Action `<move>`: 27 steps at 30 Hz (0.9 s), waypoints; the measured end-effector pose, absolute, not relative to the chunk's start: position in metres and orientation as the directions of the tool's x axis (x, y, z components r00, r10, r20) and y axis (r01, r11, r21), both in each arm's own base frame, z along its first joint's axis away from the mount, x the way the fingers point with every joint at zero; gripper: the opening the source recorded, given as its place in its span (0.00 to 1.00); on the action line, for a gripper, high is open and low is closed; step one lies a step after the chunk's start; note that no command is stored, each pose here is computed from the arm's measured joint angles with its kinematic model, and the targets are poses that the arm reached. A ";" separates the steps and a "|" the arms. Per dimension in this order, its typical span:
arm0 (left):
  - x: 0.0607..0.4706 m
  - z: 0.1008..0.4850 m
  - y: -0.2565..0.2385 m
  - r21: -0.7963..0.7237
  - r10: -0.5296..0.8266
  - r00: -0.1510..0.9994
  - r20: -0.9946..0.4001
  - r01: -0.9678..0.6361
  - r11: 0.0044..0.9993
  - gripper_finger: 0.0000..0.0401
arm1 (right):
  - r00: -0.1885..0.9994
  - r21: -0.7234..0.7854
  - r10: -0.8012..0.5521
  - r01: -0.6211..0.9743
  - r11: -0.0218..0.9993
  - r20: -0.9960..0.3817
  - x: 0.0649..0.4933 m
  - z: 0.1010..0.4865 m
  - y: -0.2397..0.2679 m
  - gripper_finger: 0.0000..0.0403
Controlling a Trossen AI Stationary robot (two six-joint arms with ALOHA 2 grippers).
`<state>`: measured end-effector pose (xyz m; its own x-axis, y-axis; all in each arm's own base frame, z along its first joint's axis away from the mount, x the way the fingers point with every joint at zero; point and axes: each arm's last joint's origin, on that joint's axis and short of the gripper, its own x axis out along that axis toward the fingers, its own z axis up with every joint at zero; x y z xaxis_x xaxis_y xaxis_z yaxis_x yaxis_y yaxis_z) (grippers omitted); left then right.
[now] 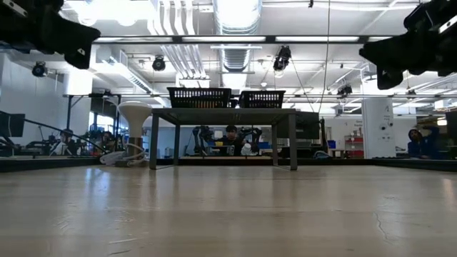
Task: Pick & Place Office Desk Supplies
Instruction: Return to Home Position
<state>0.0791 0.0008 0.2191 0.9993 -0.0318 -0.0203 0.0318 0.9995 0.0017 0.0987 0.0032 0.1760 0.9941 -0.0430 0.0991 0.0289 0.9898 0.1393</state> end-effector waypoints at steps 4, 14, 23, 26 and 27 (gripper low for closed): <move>0.080 0.213 0.001 0.009 -0.024 0.999 -0.045 0.025 1.000 0.02 | 0.997 0.137 -0.042 0.032 0.990 0.067 0.101 0.173 0.003 0.13; 0.089 0.174 0.002 0.011 -0.020 0.981 -0.194 0.022 1.000 0.04 | 0.999 0.132 -0.042 0.039 0.990 0.022 0.103 0.169 0.003 0.13; 0.094 0.172 0.002 -0.130 -0.019 0.988 -0.150 -0.001 0.991 0.04 | 0.999 0.131 -0.042 0.040 0.991 0.016 0.103 0.169 0.003 0.13; 0.097 0.170 0.002 -0.083 -0.031 0.999 -0.010 0.030 0.996 0.04 | 0.999 0.132 -0.043 0.040 0.990 0.016 0.103 0.169 0.003 0.13; 0.097 0.167 0.001 -0.061 -0.039 0.999 0.022 0.040 0.997 0.04 | 0.999 0.132 -0.043 0.040 0.990 0.016 0.103 0.169 0.003 0.13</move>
<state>0.0972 0.0014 0.1667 0.9990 -0.0388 0.0223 0.0401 0.9974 -0.0606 0.1033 0.0035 0.1690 0.9990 -0.0427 0.0165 0.0402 0.9905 0.1316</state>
